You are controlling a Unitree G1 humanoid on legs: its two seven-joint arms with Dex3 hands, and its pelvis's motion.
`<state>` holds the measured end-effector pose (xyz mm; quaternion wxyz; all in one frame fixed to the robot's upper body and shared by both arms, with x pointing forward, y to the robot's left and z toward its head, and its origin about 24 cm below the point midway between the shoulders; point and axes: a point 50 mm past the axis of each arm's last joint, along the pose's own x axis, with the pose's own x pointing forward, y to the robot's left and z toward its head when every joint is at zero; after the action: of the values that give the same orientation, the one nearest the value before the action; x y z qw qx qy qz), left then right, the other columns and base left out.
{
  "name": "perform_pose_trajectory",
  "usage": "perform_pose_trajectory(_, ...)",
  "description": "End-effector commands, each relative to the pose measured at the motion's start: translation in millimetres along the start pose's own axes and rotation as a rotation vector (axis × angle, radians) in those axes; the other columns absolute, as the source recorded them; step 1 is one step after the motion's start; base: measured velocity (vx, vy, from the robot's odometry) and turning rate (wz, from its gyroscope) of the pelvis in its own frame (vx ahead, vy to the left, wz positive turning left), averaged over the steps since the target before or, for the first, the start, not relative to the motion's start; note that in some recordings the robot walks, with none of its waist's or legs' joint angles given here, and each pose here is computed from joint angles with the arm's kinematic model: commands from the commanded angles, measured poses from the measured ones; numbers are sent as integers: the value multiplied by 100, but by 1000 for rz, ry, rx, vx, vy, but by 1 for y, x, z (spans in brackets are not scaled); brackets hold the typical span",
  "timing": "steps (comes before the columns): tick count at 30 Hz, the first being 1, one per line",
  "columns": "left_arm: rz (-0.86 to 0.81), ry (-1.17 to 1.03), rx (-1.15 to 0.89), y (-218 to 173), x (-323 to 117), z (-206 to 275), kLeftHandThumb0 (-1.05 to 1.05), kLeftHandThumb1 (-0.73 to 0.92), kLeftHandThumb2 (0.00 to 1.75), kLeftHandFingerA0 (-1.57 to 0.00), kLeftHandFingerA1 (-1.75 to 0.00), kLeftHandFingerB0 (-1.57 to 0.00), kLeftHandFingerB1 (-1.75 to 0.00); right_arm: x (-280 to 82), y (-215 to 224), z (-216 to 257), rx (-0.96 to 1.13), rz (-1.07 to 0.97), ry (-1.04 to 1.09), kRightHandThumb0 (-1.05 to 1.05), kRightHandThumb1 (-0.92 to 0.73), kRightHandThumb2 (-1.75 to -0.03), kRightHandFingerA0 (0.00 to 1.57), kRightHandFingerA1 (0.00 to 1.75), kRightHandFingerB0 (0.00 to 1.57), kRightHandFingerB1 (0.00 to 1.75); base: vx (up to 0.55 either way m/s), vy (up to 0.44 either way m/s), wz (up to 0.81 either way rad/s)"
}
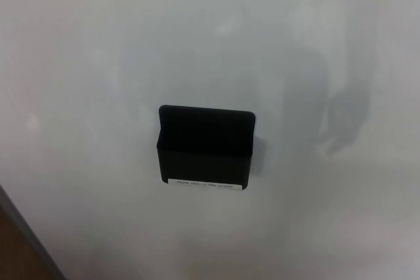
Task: A magnetic marker holder is on the left hand side of the white board, the robot put the index and middle finger into the opening of the container and pull off the magnetic holder and hand it to a human on the left hand side.
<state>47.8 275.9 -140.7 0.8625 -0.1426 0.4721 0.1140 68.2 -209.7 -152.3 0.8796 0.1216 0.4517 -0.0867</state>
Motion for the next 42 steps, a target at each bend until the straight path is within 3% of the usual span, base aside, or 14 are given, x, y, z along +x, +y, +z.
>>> perform_pose_trajectory(1,-278,-408,19,-5,-18,52,-60,63,61,-45,-38,-37,-32,-2,10,18,280,119,-292,-62,-80,-64,50,58,42,41,0,0,0)
perform_pose_trajectory(4,-351,-528,162,-17,-30,79,-67,60,59,-49,-37,-41,-33,-1,10,20,280,126,-300,-63,-81,-64,48,57,41,40,0,0,0)
perform_pose_trajectory(5,-387,-645,283,-30,-43,108,-68,59,59,-51,-36,-43,-34,1,11,25,282,138,-307,-64,-63,-99,43,63,34,53,0,0,0)
perform_pose_trajectory(6,-387,-645,283,-30,-43,108,-68,59,59,-51,-36,-43,-34,1,11,25,282,138,-307,-64,-63,-99,43,63,34,53,0,0,0)
perform_pose_trajectory(7,-413,-756,392,-43,-57,136,-69,60,59,-51,-37,-42,-33,5,14,31,300,147,-319,-63,-78,-63,47,56,42,40,0,0,0)
perform_pose_trajectory(14,-472,-1060,722,-77,-105,211,-68,61,59,-44,-37,-35,-32,11,21,46,297,165,-358,-63,-80,-64,52,57,43,40,0,0,0)
perform_pose_trajectory(16,-473,-1106,803,-84,-116,221,-72,50,84,-37,-49,-28,-44,11,22,47,301,166,-363,-63,-80,-63,50,57,42,40,0,0,0)
perform_pose_trajectory(22,-515,-1213,1003,-118,-159,251,-69,44,77,-37,-47,-25,-41,13,21,51,300,177,-370,-64,-78,-63,51,59,46,40,0,0,0)
perform_pose_trajectory(23,-512,-1225,1033,-122,-164,254,-68,53,57,-43,-36,-28,-30,13,21,51,298,181,-371,-63,-80,-63,50,59,44,40,0,0,0)
perform_pose_trajectory(29,-508,-1287,1144,-139,-184,266,-75,57,58,-45,-36,-27,-30,12,19,50,305,177,-369,-63,-78,-63,51,58,45,40,0,0,0)
perform_pose_trajectory(30,-510,-1293,1147,-141,-187,268,-77,46,82,-33,-45,-21,-39,12,19,50,304,179,-368,-63,-79,-63,50,58,44,40,0,0,0)
perform_pose_trajectory(39,-516,-1337,1192,-160,-199,283,-74,45,80,-31,-45,-21,-39,12,18,50,298,176,-372,-63,-77,-63,53,59,46,41,0,0,0)
perform_pose_trajectory(40,-527,-1337,1201,-166,-199,284,-71,55,58,-37,-35,-29,-30,12,17,50,293,177,-374,-63,-79,-63,51,58,44,41,0,0,0)
perform_pose_trajectory(42,-547,-1332,1226,-175,-199,285,-70,55,58,-35,-34,-28,-30,12,16,50,290,179,-376,-63,-78,-63,50,57,45,42,0,0,0)
